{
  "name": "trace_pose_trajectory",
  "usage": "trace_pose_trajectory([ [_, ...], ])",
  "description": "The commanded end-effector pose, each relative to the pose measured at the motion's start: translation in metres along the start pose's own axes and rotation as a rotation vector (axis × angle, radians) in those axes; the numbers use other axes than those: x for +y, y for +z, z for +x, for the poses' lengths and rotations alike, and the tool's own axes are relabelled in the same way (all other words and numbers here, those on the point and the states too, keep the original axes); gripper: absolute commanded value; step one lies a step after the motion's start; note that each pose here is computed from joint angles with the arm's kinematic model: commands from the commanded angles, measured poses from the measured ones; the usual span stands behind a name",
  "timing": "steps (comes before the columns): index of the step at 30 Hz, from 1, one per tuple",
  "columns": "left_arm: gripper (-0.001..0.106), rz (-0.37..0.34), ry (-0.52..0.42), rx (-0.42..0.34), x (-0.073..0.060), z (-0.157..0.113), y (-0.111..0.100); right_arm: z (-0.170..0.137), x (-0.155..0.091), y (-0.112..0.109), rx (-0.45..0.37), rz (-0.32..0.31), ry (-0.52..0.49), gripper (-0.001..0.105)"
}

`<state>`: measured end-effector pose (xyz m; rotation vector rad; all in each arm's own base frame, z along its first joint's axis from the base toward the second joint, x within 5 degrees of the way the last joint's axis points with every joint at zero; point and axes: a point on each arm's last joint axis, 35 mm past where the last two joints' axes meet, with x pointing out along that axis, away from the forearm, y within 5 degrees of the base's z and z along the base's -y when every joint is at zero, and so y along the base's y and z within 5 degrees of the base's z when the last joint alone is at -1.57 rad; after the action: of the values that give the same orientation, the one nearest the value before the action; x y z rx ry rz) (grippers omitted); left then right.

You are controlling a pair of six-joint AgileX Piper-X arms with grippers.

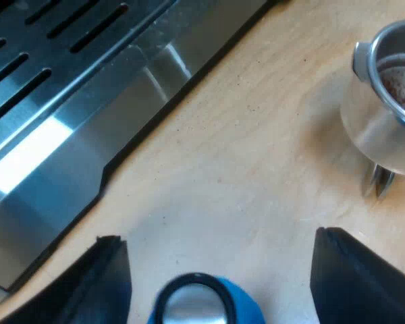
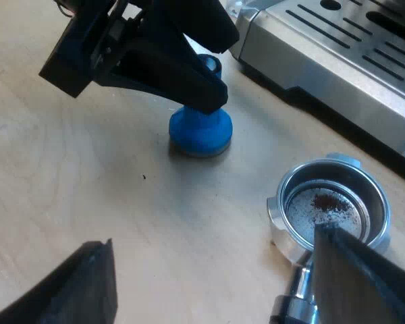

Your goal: Grind coffee beans and then tamp

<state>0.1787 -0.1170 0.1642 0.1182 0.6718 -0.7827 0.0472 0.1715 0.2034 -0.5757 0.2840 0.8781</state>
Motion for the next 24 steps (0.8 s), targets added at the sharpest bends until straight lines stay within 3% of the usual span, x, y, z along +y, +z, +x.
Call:
trace_pose_trajectory([
  [1,0.059,0.005,0.004,-0.028,0.000,-0.001,0.005,0.000,-0.001,0.001,-0.009,0.010,-0.002,0.063],
  [9,0.059,0.035,0.014,-0.139,-0.005,-0.021,0.020,0.000,-0.001,0.004,-0.034,0.024,-0.005,0.063],
  [11,0.059,0.044,0.015,-0.173,-0.006,-0.028,0.024,0.000,-0.001,0.005,-0.043,0.048,-0.006,0.063],
  [15,0.059,0.059,0.016,-0.231,-0.011,-0.045,0.030,0.000,-0.002,0.010,-0.057,0.172,-0.002,0.063],
  [19,0.059,0.071,0.017,-0.274,-0.016,-0.062,0.033,-0.002,-0.003,0.018,-0.063,0.182,0.029,0.063],
  [24,0.059,0.062,0.016,-0.302,-0.021,-0.081,0.032,-0.008,-0.007,0.033,-0.010,0.198,0.053,0.063],
])
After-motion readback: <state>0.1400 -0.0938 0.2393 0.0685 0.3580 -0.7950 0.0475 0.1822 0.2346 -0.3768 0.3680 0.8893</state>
